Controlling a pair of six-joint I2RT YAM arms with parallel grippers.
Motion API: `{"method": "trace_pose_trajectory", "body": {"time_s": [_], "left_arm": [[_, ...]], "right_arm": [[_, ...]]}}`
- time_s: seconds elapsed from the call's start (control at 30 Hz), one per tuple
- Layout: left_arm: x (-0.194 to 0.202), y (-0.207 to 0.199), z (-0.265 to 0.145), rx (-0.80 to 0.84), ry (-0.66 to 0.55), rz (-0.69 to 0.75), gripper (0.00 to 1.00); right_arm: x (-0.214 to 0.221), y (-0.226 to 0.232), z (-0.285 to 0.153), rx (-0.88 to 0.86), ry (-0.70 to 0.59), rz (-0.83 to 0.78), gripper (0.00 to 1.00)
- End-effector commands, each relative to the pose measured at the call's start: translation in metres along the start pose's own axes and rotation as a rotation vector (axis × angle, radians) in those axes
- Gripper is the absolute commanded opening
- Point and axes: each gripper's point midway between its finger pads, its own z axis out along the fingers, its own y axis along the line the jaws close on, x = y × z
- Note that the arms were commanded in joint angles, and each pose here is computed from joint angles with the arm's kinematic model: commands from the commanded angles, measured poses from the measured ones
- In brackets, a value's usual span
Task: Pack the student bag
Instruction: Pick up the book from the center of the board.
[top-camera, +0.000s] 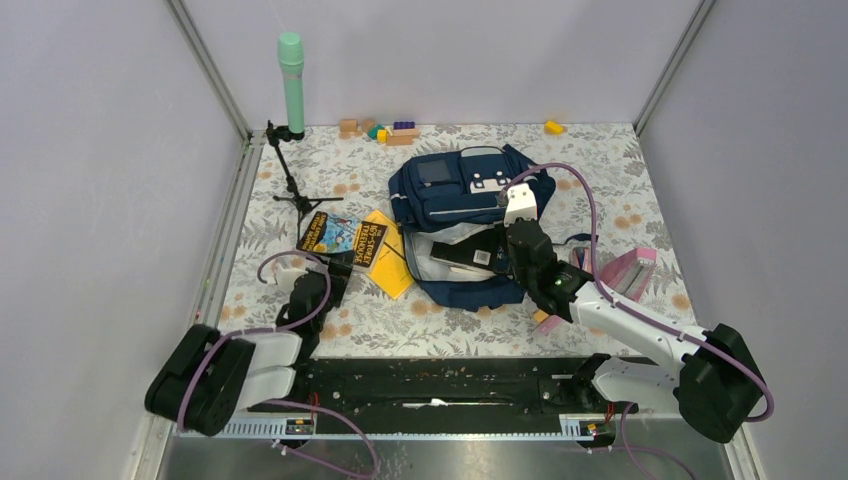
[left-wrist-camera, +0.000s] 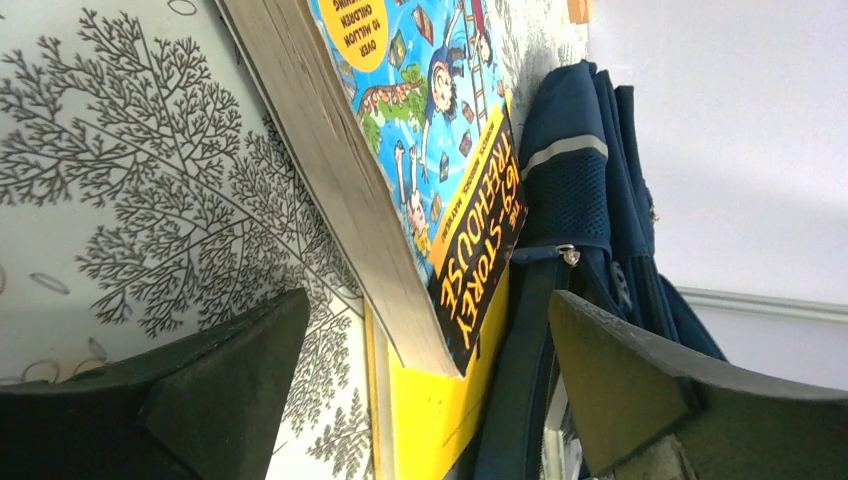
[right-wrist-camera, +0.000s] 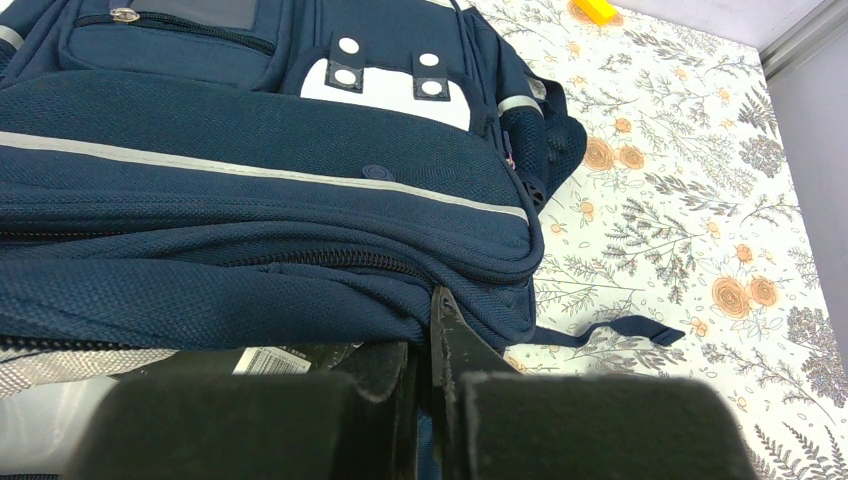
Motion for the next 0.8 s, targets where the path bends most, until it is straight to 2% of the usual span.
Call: {"method": "trace_pose_trajectory", "body": {"time_s": [0.0, 0.27, 0.6, 0.67, 0.73, 0.77], "left_arm": [[0.003, 0.010, 0.008, -0.036, 0.012, -0.050, 0.99], [0.005, 0.009, 0.020, 0.014, -0.007, -0.085, 0.99], [0.000, 0.004, 0.038, 0.006, -0.048, -0.057, 0.99], [0.000, 0.002, 0.042, 0.009, -0.053, -0.051, 0.93], [0.000, 0.000, 0.044, 0.017, -0.056, -0.045, 0.77], [-0.001, 0.000, 0.044, 0.020, -0.058, -0.043, 0.65]], "right_arm": [[-0.010, -0.006, 0.002, 0.030, -0.031, 0.056, 0.00], [-0.013, -0.009, 0.001, 0.038, -0.037, 0.045, 0.00], [-0.017, -0.009, 0.003, 0.045, -0.036, 0.031, 0.00], [-0.016, -0.010, 0.002, 0.049, -0.035, 0.027, 0.00], [-0.014, -0.010, 0.002, 0.051, -0.032, 0.022, 0.00], [-0.014, -0.011, 0.002, 0.054, -0.030, 0.019, 0.00]]}}
